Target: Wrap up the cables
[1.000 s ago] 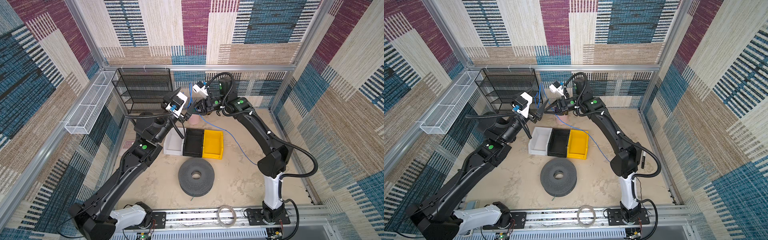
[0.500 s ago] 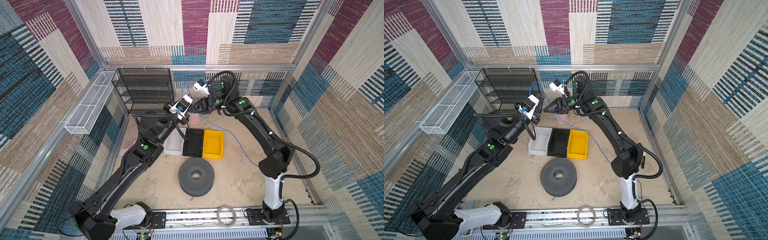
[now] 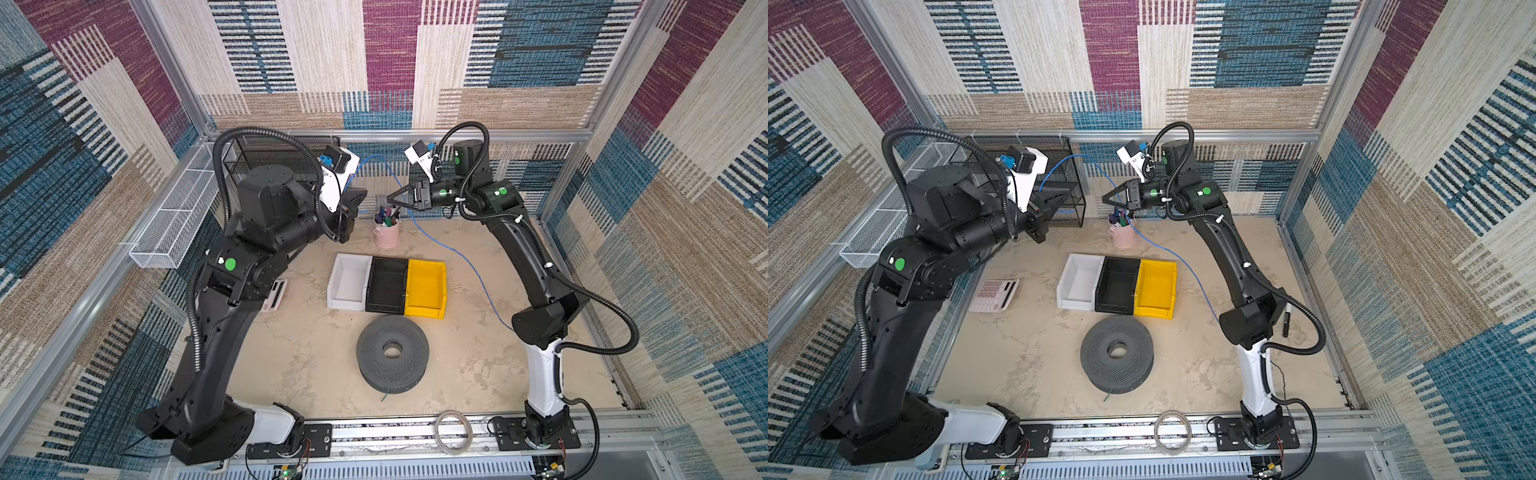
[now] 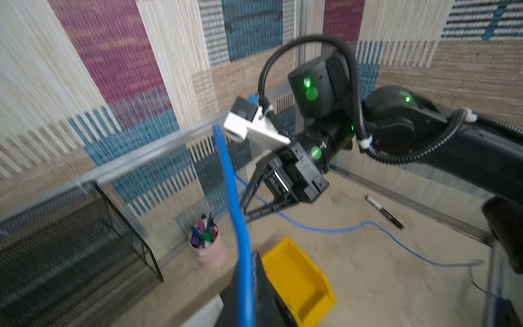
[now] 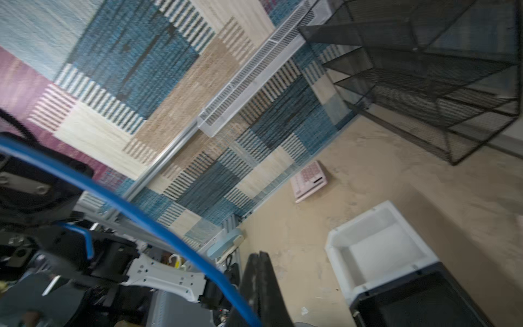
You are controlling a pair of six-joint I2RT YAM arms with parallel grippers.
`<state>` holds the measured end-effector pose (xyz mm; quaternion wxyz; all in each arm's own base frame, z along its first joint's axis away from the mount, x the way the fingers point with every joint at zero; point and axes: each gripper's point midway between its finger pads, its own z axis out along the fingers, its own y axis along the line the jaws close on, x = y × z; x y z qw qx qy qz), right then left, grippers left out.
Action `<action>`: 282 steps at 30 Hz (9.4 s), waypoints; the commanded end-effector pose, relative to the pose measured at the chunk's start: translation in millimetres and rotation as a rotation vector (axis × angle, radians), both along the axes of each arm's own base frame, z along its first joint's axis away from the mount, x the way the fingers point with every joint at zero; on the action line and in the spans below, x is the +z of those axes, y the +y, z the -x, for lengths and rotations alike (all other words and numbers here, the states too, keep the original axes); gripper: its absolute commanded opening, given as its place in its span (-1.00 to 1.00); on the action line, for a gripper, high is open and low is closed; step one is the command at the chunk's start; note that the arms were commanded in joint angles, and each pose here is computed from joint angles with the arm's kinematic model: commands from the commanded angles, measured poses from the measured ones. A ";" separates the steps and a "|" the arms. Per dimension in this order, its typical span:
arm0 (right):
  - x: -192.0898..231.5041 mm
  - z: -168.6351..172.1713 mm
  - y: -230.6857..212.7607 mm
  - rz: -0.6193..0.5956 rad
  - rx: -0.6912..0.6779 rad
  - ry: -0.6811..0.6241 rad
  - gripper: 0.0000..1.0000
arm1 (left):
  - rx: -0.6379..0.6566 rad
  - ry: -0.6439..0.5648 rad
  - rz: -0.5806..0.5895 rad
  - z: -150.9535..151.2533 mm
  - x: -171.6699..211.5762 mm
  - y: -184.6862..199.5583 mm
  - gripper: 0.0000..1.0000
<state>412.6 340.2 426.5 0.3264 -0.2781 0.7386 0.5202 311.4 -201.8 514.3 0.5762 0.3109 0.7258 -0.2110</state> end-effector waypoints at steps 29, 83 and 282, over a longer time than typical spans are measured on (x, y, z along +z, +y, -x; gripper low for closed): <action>-42.4 -58.5 -93.1 0.507 -0.538 -0.226 -1.00 | 0.032 0.834 0.072 6.1 -161.4 38.4 -0.13; -26.0 -24.6 -32.5 0.044 -0.324 0.063 -1.00 | 0.483 0.138 0.383 52.5 -146.9 85.1 0.54; -125.7 -118.0 -299.2 1.127 -1.298 -0.753 -1.00 | -0.092 0.064 -0.052 195.9 -18.7 75.8 -1.00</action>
